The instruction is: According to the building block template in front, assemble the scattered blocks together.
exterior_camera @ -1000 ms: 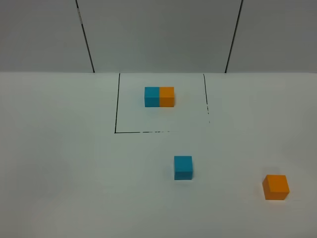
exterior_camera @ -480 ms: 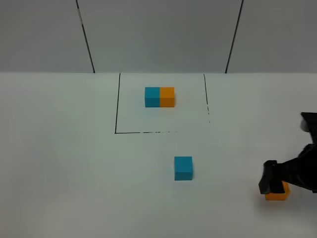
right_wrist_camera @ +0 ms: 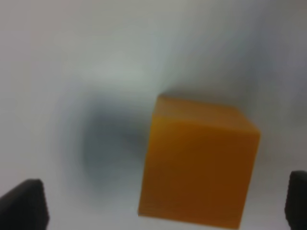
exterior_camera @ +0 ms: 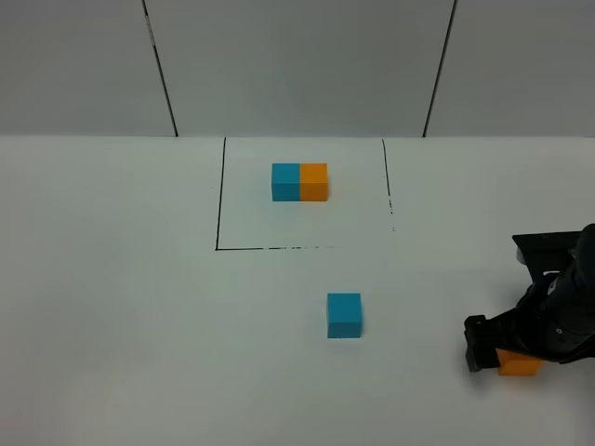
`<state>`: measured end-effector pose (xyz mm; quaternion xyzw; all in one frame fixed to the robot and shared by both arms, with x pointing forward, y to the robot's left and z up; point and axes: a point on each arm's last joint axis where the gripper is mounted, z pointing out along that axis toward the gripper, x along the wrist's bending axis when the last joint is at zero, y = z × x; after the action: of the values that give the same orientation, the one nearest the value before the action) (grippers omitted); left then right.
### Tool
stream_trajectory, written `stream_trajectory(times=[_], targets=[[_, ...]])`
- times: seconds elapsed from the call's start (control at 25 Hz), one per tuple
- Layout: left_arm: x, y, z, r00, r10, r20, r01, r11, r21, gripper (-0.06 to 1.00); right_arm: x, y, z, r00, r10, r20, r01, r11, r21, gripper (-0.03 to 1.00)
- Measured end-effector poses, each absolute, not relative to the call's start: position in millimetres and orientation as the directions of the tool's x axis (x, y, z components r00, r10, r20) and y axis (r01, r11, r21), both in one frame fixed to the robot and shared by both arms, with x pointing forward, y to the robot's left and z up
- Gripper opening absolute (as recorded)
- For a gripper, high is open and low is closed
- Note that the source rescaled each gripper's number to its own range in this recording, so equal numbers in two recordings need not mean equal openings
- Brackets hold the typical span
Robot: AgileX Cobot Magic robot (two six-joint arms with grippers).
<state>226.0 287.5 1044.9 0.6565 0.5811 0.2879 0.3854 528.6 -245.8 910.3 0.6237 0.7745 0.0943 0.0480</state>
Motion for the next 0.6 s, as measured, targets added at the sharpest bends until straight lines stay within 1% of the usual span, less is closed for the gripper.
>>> stream_trajectory(times=[0.2, 0.4, 0.6], targets=[[226, 288, 1045, 0.159, 0.985, -0.07, 0.541, -0.028, 0.841, 0.61, 533, -255, 894, -0.174, 0.983, 0.05, 0.971, 0.163, 0.172, 1.0], [226, 288, 1045, 0.159, 0.985, -0.07, 0.541, -0.028, 0.841, 0.61, 535, -256, 892, -0.168, 0.985, 0.048, 0.97, 0.157, 0.186, 0.99], [226, 288, 1045, 0.159, 0.985, -0.07, 0.541, -0.028, 0.841, 0.61, 536, -256, 890, -0.165, 0.985, 0.049, 0.97, 0.153, 0.188, 0.9]])
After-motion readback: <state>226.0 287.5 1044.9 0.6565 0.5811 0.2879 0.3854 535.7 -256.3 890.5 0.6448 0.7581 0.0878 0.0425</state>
